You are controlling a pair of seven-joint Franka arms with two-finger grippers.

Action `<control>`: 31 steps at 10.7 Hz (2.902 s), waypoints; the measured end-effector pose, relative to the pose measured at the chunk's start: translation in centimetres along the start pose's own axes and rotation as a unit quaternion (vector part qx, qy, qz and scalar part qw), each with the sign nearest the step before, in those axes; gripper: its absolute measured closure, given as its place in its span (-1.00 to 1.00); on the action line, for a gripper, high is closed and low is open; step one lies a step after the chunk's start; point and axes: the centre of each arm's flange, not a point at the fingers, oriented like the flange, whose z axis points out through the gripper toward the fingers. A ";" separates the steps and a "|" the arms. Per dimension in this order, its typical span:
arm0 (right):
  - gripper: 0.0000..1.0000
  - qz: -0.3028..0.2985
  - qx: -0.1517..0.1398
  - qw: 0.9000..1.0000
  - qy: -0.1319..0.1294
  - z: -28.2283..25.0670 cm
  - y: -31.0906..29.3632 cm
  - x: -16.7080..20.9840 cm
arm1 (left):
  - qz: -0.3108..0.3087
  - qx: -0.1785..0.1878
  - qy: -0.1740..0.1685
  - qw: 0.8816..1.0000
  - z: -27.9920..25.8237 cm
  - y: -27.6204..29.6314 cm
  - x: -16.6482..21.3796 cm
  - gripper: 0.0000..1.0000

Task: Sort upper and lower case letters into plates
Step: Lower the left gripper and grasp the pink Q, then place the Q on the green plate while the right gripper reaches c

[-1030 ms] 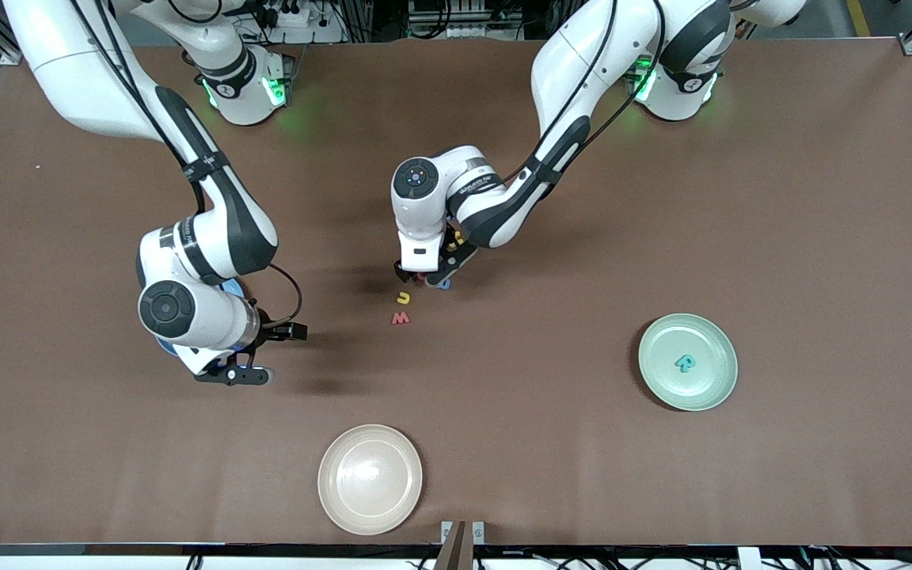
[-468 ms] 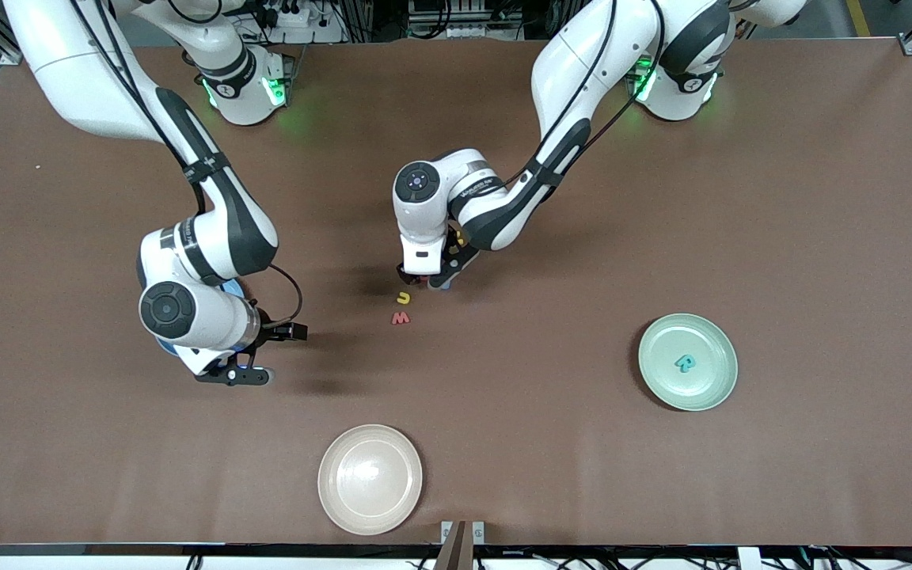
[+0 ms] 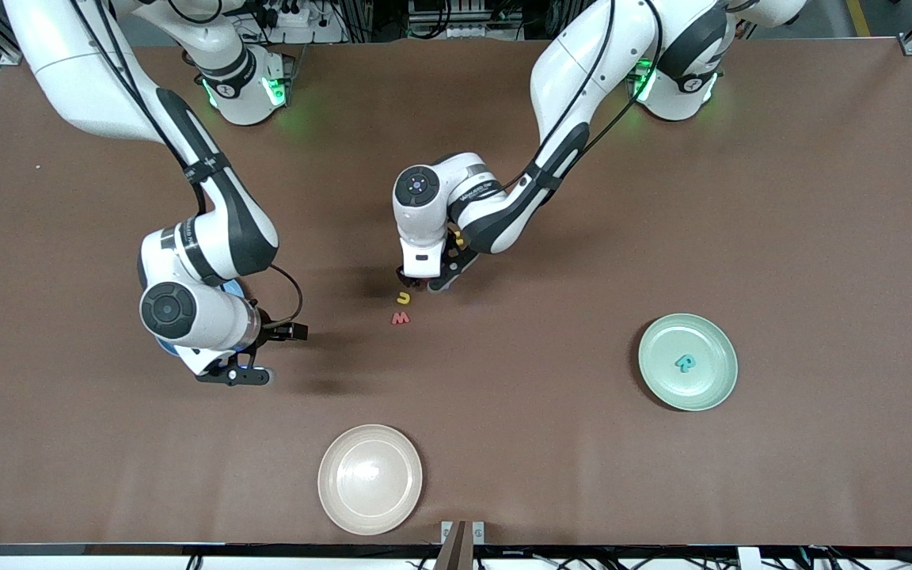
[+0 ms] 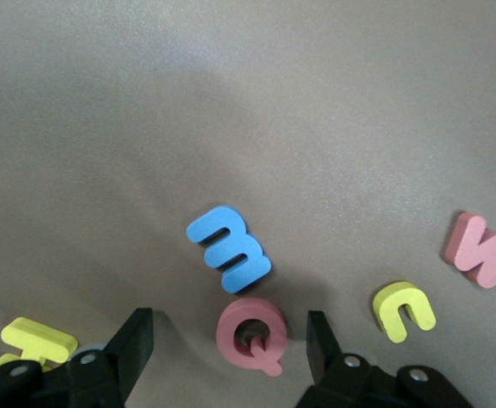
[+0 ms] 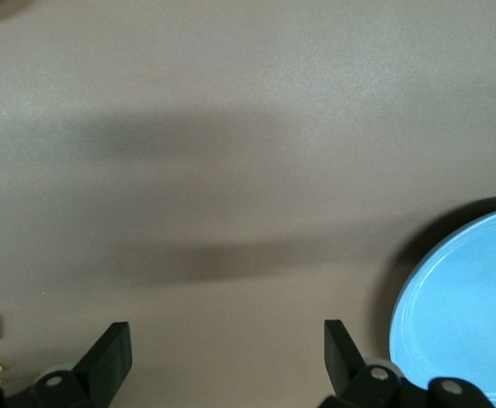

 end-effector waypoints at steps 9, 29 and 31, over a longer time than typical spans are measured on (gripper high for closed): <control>-1.00 -0.004 0.000 1.000 -0.001 0.1 -0.4 -0.1 | -0.001 -0.001 -0.001 1.000 0.3 0.2 0.0 -0.43; -1.00 0.008 0.012 1.000 0.025 6.8 -19.0 -10.3 | 0.191 0.097 0.019 0.977 -18.7 -8.9 34.6 0.28; -1.00 0.020 0.027 0.999 0.038 8.4 -19.2 -11.0 | 0.205 0.125 -0.004 0.971 -17.0 -13.3 38.5 0.28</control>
